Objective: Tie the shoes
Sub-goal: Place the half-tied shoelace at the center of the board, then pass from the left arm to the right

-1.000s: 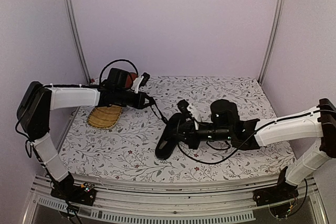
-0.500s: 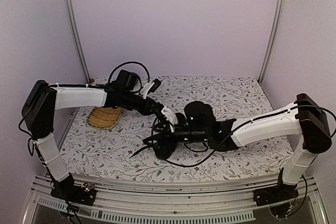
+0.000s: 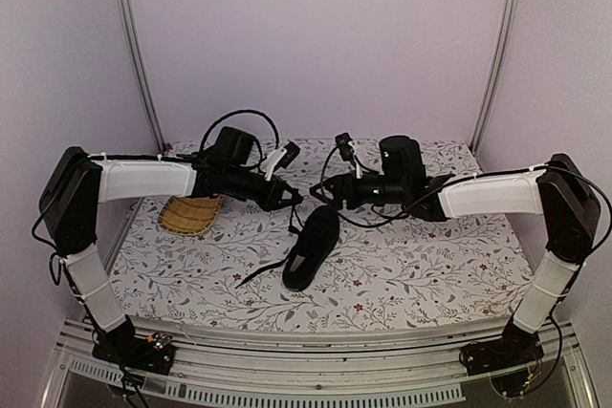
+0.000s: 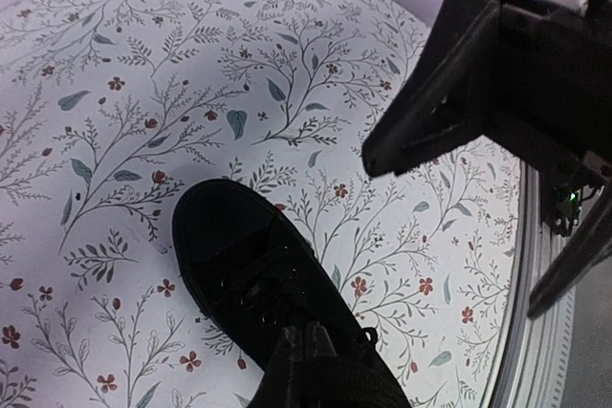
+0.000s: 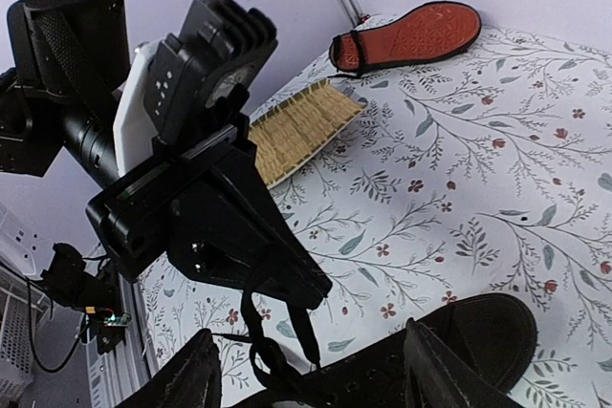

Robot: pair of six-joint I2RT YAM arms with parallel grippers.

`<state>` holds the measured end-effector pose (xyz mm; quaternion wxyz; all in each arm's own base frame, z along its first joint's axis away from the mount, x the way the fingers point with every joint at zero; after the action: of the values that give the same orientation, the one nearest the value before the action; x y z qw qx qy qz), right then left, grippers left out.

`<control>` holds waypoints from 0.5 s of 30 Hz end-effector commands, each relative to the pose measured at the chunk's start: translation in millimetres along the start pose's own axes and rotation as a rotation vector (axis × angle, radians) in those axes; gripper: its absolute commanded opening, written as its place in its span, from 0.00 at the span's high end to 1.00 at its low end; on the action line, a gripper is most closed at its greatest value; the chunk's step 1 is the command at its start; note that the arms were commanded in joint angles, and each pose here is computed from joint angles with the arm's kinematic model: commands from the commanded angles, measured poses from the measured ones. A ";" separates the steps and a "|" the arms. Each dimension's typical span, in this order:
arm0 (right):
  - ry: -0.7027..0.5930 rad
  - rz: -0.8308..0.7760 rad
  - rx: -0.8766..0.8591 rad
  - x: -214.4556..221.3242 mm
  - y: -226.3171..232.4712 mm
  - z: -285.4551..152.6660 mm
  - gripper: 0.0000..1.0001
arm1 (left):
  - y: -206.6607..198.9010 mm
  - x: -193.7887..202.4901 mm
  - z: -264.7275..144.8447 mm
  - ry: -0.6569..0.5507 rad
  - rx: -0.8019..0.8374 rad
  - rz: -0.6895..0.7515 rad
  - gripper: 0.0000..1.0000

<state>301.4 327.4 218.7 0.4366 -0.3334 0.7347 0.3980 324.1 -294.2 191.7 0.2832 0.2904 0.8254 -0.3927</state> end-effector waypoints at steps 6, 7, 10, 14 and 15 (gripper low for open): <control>0.042 0.057 -0.163 10.6 24.1 35.5 0.38 | -20.2 -21.7 -4.5 -0.073 0.034 0.060 1.00; 0.044 0.058 -0.162 11.2 24.5 39.2 0.39 | -21.4 -22.2 -3.9 -0.074 0.035 0.061 1.00; 0.046 0.063 -0.151 12.5 23.1 47.1 0.40 | -23.9 -22.8 -2.0 -0.074 0.040 0.059 1.00; 0.061 0.068 -0.133 19.8 19.2 53.3 0.43 | -26.4 -21.9 0.9 -0.072 0.045 0.058 1.00; 0.064 0.070 -0.129 21.2 17.9 54.1 0.45 | -27.4 -21.5 1.6 -0.070 0.047 0.057 1.00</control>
<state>293.7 372.2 188.6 0.3686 -0.3515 0.7360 0.4460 323.1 -304.1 201.4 0.2982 0.2960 0.8150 -0.3990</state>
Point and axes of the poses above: each gripper's point midway between its finger pads, its own z axis out along the fingers, its own y axis along the line the jaws close on, x = y × z, the point moved 8 cm from there along -z, back along the fingers, and after that the axes turned 11 degrees about -z, right-handed, at the moved point
